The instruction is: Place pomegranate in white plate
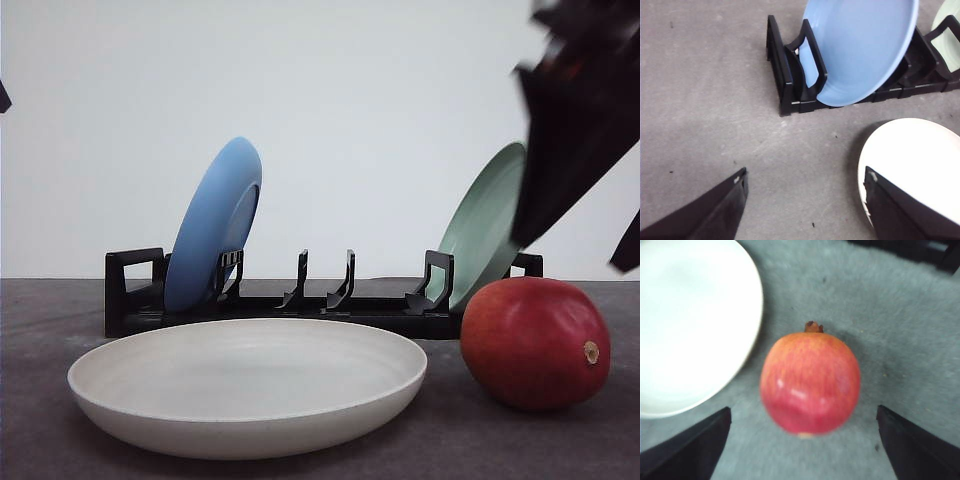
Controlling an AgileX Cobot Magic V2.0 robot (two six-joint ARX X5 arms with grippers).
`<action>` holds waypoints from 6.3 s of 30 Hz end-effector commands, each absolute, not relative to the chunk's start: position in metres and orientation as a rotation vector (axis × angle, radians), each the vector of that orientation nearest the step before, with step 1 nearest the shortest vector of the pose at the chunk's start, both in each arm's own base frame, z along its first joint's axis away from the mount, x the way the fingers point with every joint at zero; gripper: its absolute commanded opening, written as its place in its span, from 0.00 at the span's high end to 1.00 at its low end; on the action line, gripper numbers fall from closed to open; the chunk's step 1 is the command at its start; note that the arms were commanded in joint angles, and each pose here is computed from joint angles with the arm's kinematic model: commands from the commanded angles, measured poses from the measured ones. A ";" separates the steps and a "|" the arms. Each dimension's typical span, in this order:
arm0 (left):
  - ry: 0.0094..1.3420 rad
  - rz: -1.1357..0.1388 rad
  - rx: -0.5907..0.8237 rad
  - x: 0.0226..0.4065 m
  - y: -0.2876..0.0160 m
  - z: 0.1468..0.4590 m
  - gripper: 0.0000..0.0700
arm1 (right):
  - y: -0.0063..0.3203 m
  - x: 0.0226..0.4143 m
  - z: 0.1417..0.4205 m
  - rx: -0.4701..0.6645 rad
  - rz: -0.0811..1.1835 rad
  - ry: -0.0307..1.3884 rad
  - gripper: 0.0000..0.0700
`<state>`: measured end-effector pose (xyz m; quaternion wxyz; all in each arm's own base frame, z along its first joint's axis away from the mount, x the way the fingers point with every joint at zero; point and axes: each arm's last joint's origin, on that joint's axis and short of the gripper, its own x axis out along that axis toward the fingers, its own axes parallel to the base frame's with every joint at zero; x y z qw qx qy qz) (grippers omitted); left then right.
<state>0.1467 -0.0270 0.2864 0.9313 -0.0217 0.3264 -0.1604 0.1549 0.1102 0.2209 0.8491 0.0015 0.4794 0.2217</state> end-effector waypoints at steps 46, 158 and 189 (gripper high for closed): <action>0.664 -0.340 -0.026 0.148 -0.028 0.287 0.38 | 0.244 0.190 0.196 -0.169 0.945 0.898 0.26; 0.183 0.002 -0.044 0.095 0.002 0.150 0.93 | 0.063 0.149 0.241 0.025 0.480 0.646 0.91; 0.171 0.002 -0.042 0.096 0.002 0.150 0.93 | 0.047 0.146 0.243 -0.062 0.387 0.549 0.91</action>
